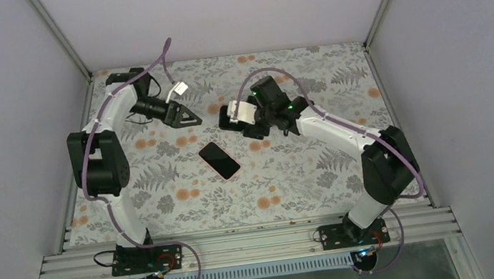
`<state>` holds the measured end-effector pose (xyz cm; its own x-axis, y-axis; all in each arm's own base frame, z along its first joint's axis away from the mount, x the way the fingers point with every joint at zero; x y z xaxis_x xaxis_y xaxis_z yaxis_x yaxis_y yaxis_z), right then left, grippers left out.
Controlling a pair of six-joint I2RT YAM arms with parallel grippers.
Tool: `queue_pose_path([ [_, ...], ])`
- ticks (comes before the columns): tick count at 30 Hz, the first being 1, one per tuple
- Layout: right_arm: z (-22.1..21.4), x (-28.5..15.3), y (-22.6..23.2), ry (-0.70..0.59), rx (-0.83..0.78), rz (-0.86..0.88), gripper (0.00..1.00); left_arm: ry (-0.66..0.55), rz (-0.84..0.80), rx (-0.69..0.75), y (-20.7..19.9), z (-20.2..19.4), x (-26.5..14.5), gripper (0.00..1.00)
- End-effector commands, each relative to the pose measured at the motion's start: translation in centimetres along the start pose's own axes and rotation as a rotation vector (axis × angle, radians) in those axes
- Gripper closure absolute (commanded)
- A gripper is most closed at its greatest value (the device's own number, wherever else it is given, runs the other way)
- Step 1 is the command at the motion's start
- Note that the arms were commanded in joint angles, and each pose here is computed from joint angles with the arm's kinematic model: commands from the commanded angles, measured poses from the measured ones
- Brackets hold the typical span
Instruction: Take the phone out of the phone case
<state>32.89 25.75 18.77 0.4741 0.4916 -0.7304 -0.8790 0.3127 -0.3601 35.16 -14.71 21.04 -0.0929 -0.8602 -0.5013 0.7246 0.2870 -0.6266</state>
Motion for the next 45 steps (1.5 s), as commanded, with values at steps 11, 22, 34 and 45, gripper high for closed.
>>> queue_pose_path([
  [11,7.6,2.7,0.9,-0.089,-0.041,-0.077,0.44,-0.009,-0.064,-0.146,1.3,0.6,1.4,0.1],
  [22,9.8,3.6,1.4,-0.112,-0.081,-0.11,0.43,-0.007,-0.104,-0.158,0.9,0.8,2.1,0.53],
  [34,10.4,3.8,0.9,-0.115,-0.074,-0.126,0.38,0.018,-0.126,-0.094,-1.0,0.9,3.2,0.97],
  [45,5.5,-2.2,1.2,-0.138,0.029,0.245,0.0,0.032,-0.004,0.222,-4.2,2.3,0.7,0.98],
])
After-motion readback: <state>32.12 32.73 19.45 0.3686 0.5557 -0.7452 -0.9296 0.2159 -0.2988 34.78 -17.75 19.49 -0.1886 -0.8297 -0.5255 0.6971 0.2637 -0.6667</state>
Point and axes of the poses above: each gripper's point midway between its finger pads, its own x axis out along the fingers, its own y axis along the line the jaws close on, z = x × y, the point moved 4 cm from there along -x, back along the fingers, and after that the axes turned 5 degrees about x, right-handed, at the moved point
